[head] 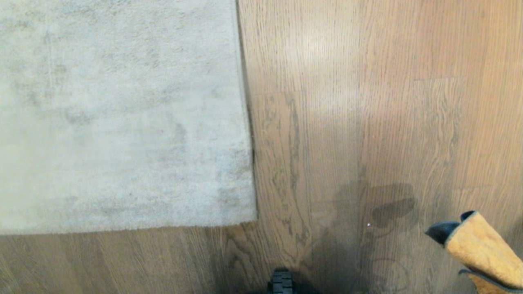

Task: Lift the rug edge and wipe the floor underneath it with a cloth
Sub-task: Put down the rag

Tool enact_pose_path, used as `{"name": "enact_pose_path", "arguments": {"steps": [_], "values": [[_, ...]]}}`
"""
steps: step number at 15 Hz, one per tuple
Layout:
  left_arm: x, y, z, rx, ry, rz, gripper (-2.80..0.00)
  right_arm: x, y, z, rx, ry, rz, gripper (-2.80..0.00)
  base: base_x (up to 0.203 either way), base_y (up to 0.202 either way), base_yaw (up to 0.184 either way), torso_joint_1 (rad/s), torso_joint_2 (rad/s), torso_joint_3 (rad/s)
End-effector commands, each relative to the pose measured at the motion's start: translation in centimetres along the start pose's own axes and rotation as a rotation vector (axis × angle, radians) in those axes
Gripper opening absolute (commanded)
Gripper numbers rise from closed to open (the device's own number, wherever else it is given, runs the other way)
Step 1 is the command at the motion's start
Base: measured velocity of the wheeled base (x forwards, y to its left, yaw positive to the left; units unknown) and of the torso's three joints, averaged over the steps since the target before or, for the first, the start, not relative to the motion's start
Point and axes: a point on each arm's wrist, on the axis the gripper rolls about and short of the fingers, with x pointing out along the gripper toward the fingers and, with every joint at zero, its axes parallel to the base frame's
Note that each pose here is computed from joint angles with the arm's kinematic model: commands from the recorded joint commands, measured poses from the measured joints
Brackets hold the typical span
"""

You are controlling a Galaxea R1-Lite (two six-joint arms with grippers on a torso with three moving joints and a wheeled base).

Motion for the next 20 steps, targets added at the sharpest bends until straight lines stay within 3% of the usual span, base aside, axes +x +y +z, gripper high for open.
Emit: {"name": "enact_pose_path", "arguments": {"steps": [1,15,18,20], "values": [[-0.28,-0.03,-0.11,-0.008,-0.033,0.029,-2.8,0.01,0.0,0.0,0.0,0.002,0.001,-2.8,0.0,0.0,0.0,0.0,0.0,0.0],[-0.31,-0.03,-0.12,-0.006,-0.036,0.028,-2.8,0.01,0.0,0.0,0.0,0.002,0.001,-2.8,0.0,0.0,0.0,0.0,0.0,0.0],[-0.69,-0.01,-0.27,-0.04,-0.091,-0.007,-2.8,0.01,0.0,0.0,0.0,0.002,0.001,-2.8,0.0,0.0,0.0,0.0,0.0,0.0],[-1.1,-0.03,-0.44,-0.06,-0.149,0.015,-2.8,0.01,0.0,0.0,0.0,0.002,0.001,-2.8,0.0,0.0,0.0,0.0,0.0,0.0]]}}
